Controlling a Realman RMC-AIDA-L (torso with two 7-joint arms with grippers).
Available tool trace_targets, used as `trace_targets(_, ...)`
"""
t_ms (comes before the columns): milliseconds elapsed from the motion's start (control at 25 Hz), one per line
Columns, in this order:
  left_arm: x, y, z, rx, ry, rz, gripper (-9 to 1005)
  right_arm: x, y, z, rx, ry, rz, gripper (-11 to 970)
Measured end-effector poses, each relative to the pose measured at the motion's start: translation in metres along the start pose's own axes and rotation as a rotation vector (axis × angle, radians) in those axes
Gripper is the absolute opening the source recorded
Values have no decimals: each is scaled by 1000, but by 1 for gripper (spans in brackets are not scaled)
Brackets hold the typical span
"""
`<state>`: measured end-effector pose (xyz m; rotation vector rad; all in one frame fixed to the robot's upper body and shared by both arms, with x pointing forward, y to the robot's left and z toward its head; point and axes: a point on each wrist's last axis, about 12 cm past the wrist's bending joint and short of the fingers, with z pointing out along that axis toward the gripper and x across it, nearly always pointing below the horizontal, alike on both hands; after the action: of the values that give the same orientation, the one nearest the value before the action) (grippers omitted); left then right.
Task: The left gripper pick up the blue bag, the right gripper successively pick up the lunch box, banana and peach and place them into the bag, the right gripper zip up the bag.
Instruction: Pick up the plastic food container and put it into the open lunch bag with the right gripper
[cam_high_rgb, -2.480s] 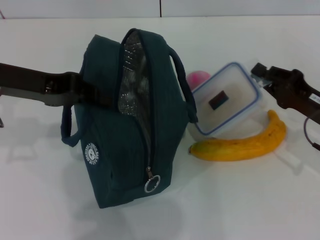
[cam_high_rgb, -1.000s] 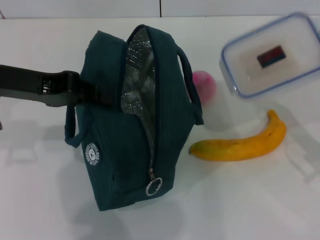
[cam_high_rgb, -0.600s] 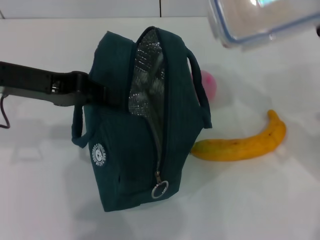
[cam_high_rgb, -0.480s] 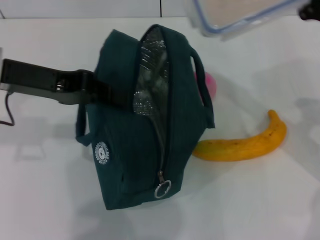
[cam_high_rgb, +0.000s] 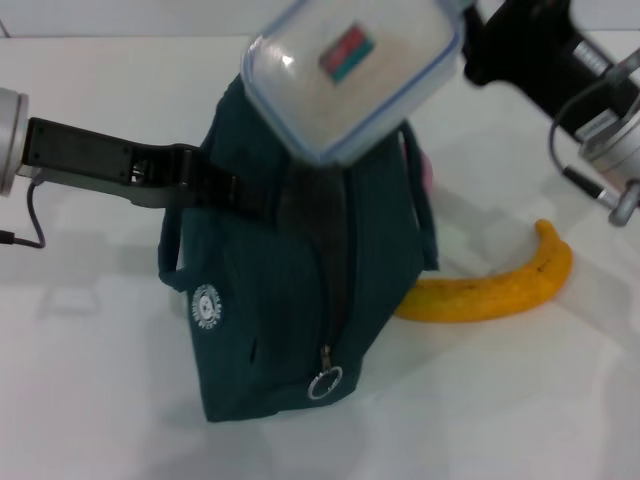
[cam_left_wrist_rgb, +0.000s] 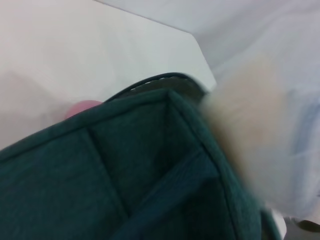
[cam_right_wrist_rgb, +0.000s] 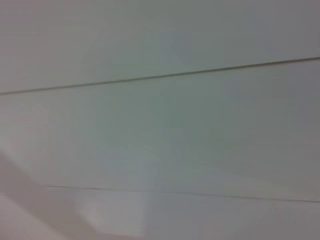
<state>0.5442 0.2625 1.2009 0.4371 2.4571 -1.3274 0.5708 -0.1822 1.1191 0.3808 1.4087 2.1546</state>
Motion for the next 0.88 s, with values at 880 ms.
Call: trace_targets(880, 7, 13, 10, 7, 8, 30, 39, 3, -22, 27, 227, 152, -174, 187)
